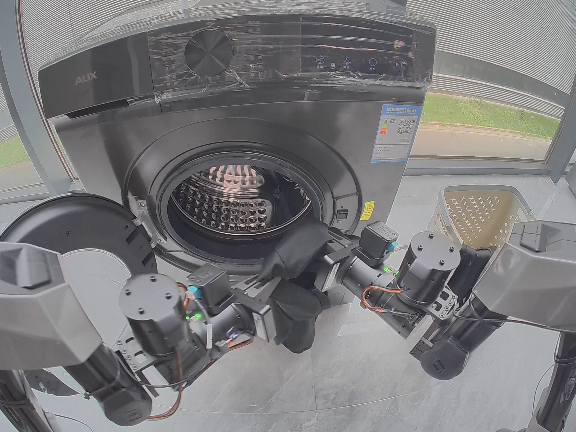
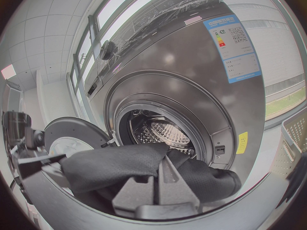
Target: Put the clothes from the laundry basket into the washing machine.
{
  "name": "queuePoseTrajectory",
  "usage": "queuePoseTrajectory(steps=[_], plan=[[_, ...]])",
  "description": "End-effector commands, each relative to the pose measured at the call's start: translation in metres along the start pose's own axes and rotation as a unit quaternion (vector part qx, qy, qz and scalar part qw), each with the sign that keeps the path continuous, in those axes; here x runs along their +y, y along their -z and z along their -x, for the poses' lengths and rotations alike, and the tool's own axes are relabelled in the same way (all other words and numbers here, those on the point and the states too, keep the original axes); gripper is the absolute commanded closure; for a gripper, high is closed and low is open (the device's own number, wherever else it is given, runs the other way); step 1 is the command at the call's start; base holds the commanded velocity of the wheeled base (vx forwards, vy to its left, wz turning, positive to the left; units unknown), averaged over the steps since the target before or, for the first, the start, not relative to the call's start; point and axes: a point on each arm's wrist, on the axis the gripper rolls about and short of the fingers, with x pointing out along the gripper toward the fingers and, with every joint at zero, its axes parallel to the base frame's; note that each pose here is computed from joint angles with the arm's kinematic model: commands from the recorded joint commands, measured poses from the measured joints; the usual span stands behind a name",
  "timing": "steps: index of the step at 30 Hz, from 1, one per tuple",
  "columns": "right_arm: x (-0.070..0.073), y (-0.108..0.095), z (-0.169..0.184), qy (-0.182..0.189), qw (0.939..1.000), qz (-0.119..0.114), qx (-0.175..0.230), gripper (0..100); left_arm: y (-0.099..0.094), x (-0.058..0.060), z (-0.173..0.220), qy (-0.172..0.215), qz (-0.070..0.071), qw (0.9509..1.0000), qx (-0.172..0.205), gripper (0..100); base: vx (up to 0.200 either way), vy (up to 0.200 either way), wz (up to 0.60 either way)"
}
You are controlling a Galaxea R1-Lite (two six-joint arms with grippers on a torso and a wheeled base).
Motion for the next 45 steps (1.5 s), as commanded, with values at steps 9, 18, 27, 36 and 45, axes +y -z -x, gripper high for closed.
queuePoseTrajectory(steps=[9, 18, 27, 36, 45], plan=[[-0.004, -0.027, 0.069, -0.041, 0.998, 0.002, 0.047, 100, -0.059, 0.022, 0.085, 0.073, -0.011, 0.9943, -0.076, 100, 0.0, 0.0, 0.0], [-0.019, -0.023, 0.075, -0.037, 0.9973, 0.009, 0.064, 100, -0.054, 0.029, 0.091, 0.119, -0.014, 0.9911, -0.058, 100, 0.0, 0.0, 0.0], [-0.022, -0.024, 0.08, -0.03, 0.9971, 0.016, 0.068, 100, -0.052, 0.03, 0.084, 0.11, -0.012, 0.9924, -0.053, 100, 0.0, 0.0, 0.0], [-0.024, -0.017, 0.093, -0.027, 0.9952, 0.016, 0.093, 100, -0.056, 0.044, 0.081, 0.071, -0.014, 0.9953, -0.064, 100, 0.0, 0.0, 0.0], [-0.021, -0.017, 0.092, -0.032, 0.995, 0.016, 0.093, 0, -0.056, 0.045, 0.078, 0.07, -0.014, 0.9954, -0.064, 100, 0.0, 0.0, 0.0]])
